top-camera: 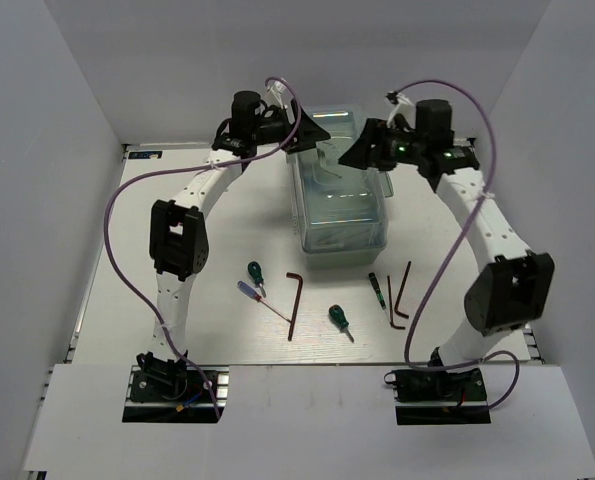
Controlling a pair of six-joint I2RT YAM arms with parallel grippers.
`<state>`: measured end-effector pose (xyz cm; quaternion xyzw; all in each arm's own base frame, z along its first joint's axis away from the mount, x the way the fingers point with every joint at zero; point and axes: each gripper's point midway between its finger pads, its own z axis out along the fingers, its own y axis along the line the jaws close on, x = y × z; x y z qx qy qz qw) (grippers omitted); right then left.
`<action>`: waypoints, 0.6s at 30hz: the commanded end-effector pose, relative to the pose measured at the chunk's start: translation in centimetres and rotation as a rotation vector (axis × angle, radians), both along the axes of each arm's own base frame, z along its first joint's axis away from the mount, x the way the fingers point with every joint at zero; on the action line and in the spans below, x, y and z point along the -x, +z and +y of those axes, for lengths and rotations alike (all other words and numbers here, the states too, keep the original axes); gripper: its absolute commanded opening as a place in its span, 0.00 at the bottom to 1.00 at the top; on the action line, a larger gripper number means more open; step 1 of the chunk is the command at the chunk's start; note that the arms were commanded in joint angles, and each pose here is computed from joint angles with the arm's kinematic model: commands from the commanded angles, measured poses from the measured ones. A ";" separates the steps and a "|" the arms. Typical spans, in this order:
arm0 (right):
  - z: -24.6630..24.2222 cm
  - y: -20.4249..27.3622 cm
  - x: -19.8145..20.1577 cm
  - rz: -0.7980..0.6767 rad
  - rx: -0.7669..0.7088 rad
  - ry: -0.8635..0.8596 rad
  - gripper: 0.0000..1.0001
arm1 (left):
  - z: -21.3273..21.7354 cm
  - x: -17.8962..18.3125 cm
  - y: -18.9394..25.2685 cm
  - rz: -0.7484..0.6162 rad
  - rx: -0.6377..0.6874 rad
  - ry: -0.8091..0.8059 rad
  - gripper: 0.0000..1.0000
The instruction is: Sort the tools into containers
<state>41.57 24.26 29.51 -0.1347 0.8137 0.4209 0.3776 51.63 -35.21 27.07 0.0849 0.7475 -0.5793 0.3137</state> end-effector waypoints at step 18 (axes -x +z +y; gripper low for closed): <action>-16.7 -10.5 -7.7 0.220 0.102 -0.356 0.78 | -0.5 3.9 -10.4 0.259 -0.439 0.115 0.61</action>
